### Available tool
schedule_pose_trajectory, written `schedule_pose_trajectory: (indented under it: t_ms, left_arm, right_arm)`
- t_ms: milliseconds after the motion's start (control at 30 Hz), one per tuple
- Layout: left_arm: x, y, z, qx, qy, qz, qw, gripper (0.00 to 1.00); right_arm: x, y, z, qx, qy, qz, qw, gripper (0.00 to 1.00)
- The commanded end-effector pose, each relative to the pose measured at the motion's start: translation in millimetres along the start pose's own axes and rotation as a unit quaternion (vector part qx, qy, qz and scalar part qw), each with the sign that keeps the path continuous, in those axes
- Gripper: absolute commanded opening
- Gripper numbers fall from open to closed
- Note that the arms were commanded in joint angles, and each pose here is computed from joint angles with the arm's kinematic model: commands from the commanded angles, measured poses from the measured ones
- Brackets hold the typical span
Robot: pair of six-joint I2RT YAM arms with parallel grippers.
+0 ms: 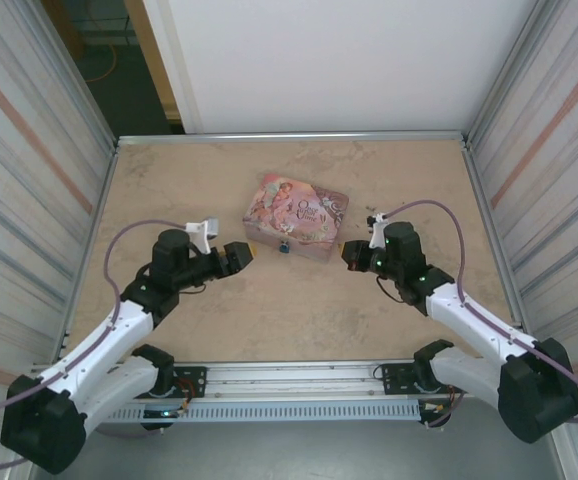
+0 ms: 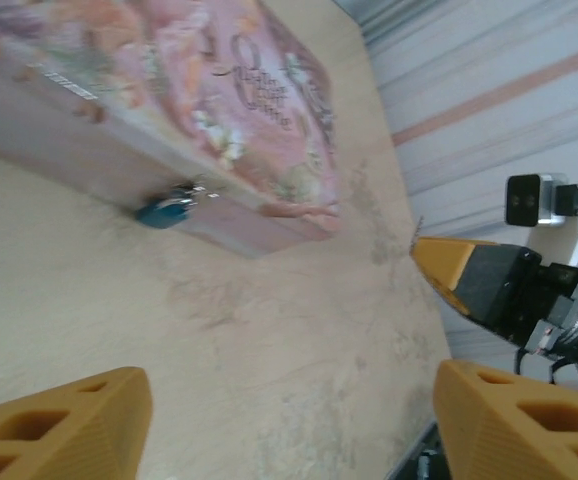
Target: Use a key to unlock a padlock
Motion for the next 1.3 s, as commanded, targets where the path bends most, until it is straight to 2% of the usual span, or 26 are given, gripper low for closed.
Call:
schedule_pose_trajectory:
  t_ms: [0, 167, 733, 1100, 1267]
  left_arm:
    - [-7, -35, -13, -0.036, -0.016, 0.039, 0.998, 0.68]
    - [-25, -56, -9, -0.062, 0.006, 0.055, 0.997, 0.59]
    - [-85, -84, 16, -0.088, 0.064, 0.064, 0.992, 0.49]
    - [-94, -84, 19, -0.093, 0.064, 0.058, 0.992, 0.36]
    - [-93, -79, 19, -0.095, 0.062, 0.045, 0.992, 0.35]
  right_arm:
    - [2, 21, -15, 0.005, -0.05, -0.027, 0.998, 0.0]
    - [1, 50, -14, 0.026, -0.056, -0.063, 0.996, 0.0]
    - [0, 88, -8, 0.044, -0.06, -0.104, 0.992, 0.0]
    - [-8, 97, -8, 0.051, -0.055, -0.11, 0.991, 0.0]
    - [-9, 99, -10, 0.052, -0.058, -0.112, 0.991, 0.0]
Point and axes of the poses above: each hand's point on the last joint's axis, 136 mm out from that joint toward the fingers, its own x axis back along the fingers, its own y axis along the line the jaws close on, z = x × y, the point moved 2 cm from there along x, back along the fingers, and after that the axes turned 13 degrees about x, right-handed, at the moved point
